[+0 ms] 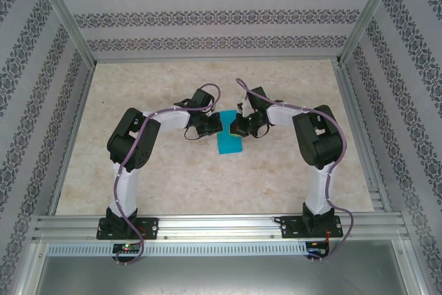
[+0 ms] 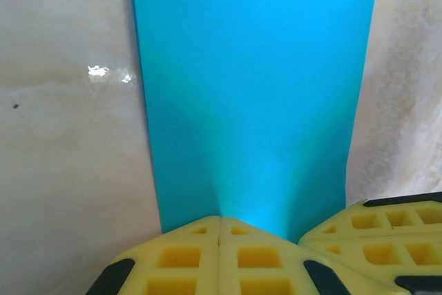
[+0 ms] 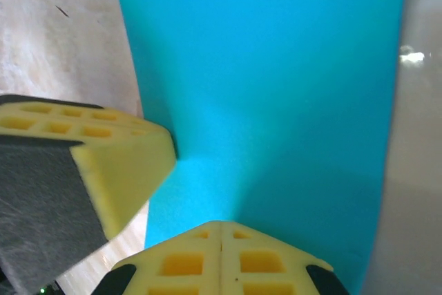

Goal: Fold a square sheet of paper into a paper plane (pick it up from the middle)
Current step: Fold the square sheet of paper in half at the center of the table.

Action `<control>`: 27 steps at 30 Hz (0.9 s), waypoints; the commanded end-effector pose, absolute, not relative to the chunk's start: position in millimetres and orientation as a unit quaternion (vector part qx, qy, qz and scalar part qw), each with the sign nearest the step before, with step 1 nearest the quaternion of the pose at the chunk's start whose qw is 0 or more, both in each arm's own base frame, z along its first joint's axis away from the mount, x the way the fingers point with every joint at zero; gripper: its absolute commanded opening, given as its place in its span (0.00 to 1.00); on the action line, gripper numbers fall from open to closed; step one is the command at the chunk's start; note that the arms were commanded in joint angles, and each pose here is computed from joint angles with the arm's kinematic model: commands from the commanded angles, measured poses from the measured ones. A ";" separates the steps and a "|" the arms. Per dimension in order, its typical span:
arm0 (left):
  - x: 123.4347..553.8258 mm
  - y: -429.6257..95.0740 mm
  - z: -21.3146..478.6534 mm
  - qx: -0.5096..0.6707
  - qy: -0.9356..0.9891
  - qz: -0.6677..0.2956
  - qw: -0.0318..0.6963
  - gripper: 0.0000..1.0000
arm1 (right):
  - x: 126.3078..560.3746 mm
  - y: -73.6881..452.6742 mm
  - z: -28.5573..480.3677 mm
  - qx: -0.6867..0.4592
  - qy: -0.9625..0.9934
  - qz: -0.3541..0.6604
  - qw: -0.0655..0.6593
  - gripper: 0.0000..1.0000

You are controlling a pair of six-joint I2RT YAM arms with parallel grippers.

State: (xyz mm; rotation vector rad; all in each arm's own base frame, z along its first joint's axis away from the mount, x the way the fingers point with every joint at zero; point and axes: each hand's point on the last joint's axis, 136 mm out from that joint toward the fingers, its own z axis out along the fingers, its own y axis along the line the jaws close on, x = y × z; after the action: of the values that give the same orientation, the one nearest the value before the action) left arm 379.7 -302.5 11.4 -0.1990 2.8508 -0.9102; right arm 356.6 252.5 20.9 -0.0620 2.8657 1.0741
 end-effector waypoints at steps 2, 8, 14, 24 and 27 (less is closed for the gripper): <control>299.2 -239.9 -83.4 -0.112 0.981 -0.141 -0.070 0.00 | 334.7 241.9 5.6 -0.029 0.939 0.343 0.003 0.01; 297.4 -239.8 -85.6 -0.112 0.981 -0.139 -0.072 0.00 | 317.7 226.7 -0.6 -0.020 0.944 0.330 -0.012 0.02; 297.4 -239.4 -87.1 -0.113 0.981 -0.141 -0.071 0.00 | 288.1 211.2 -3.5 -0.011 0.945 0.326 -0.025 0.02; 298.6 -241.6 -86.8 -0.110 0.981 -0.145 -0.071 0.00 | 320.7 231.9 63.2 -0.029 0.931 0.359 0.058 0.03; 299.7 -242.1 -86.1 -0.109 0.981 -0.146 -0.070 0.00 | 341.1 244.8 70.0 -0.032 0.931 0.355 0.076 0.03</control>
State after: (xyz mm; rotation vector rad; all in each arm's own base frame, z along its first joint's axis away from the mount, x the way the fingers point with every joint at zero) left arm 380.0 -302.7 10.6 -0.1963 2.8438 -0.9159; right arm 314.4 229.0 42.5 -0.0698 2.8882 1.0734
